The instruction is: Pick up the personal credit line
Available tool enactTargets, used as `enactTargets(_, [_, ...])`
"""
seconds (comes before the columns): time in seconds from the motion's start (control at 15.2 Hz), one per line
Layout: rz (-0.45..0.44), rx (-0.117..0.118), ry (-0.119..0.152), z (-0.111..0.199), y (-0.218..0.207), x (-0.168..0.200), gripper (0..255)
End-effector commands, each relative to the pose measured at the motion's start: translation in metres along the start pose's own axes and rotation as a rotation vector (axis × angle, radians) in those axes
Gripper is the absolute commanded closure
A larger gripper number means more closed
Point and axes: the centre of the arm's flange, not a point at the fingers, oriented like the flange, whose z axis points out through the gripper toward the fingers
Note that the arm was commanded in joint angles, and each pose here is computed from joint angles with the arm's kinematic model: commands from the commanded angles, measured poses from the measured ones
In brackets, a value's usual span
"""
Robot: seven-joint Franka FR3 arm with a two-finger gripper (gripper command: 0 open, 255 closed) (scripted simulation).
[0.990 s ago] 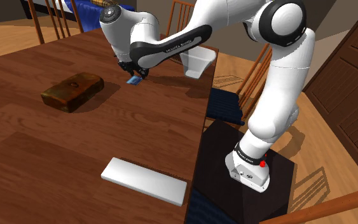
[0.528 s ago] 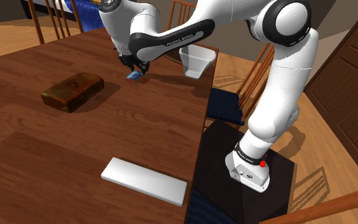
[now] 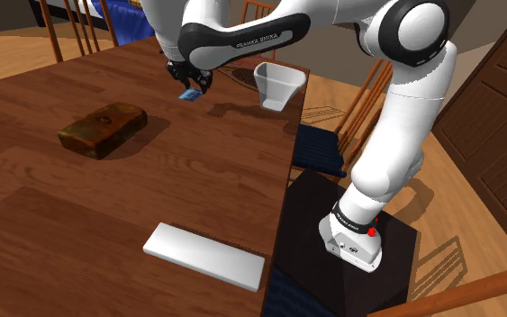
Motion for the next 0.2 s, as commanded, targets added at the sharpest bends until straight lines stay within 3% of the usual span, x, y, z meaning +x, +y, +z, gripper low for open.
enactTargets(0.0, [0.000,0.000,0.000,-0.0079,-0.0004,0.0050,255])
enactTargets(0.13, [0.000,0.000,0.000,-0.0086,-0.0004,0.0055,255])
